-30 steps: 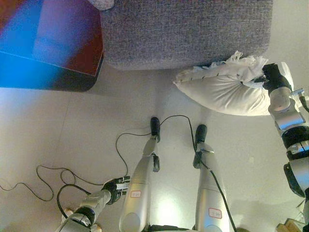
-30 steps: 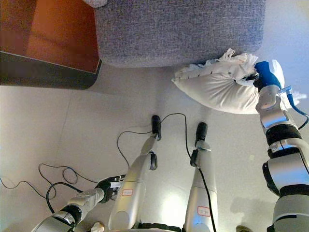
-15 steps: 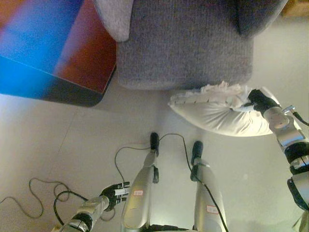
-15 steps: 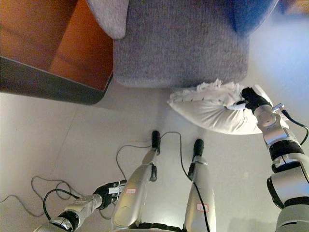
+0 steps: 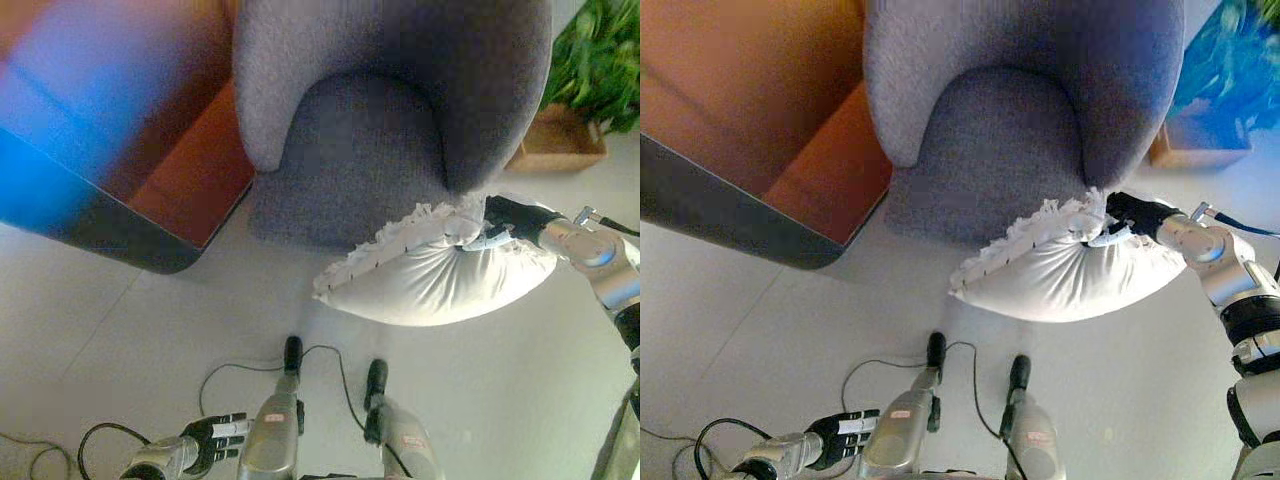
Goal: Pick up the pillow and put it on the sofa.
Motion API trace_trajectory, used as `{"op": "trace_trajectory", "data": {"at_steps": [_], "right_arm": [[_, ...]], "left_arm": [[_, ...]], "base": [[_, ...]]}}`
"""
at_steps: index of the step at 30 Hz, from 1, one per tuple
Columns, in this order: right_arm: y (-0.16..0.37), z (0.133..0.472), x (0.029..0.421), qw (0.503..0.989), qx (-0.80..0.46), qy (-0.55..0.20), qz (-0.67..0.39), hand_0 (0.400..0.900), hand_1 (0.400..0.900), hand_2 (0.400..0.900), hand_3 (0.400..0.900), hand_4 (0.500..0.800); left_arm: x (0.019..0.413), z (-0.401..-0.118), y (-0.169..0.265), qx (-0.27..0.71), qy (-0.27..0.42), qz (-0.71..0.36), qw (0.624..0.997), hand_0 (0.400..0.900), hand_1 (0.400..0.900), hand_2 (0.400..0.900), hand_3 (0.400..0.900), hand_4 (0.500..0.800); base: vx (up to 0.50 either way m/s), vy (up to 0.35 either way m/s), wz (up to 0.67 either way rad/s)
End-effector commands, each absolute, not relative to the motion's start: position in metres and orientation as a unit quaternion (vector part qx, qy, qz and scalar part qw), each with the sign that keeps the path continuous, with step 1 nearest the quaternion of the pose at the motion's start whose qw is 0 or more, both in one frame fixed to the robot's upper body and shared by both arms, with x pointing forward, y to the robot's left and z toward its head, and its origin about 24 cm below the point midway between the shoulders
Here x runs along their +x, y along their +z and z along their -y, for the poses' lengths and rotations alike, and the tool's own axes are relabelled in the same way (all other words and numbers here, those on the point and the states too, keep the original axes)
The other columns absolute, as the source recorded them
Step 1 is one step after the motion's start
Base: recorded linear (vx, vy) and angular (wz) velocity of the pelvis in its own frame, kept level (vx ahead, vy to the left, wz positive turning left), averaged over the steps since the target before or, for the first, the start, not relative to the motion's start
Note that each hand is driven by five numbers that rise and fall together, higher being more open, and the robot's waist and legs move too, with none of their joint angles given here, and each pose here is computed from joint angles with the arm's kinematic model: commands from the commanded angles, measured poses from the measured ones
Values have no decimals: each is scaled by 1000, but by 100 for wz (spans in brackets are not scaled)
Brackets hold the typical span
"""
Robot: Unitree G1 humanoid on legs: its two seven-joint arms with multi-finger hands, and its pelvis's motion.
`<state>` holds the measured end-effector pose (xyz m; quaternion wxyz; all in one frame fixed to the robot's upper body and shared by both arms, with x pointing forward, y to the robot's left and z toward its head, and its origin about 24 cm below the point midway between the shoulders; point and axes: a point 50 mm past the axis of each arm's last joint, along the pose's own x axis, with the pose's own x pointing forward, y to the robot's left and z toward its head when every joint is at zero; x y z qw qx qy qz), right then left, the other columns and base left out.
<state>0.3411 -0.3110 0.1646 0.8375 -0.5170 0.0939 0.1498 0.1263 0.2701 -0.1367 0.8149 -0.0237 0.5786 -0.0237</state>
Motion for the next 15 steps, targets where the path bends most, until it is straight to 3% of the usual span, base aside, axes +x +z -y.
{"op": "trace_trajectory", "data": {"at_steps": [1, 15], "right_arm": [[244, 302, 343, 837, -529, 140, 20, 400, 400, 400, 400, 500], [319, 298, 370, 889, -453, 61, -26, 400, 400, 400, 400, 500]], "left_arm": [[52, -281, -150, -21, -24, -687, 726, 900, 900, 900, 900, 800], [10, -293, -148, -14, -12, -762, 648, 900, 900, 900, 900, 800]], "base": [[218, 85, 7], [159, 42, 10]]}}
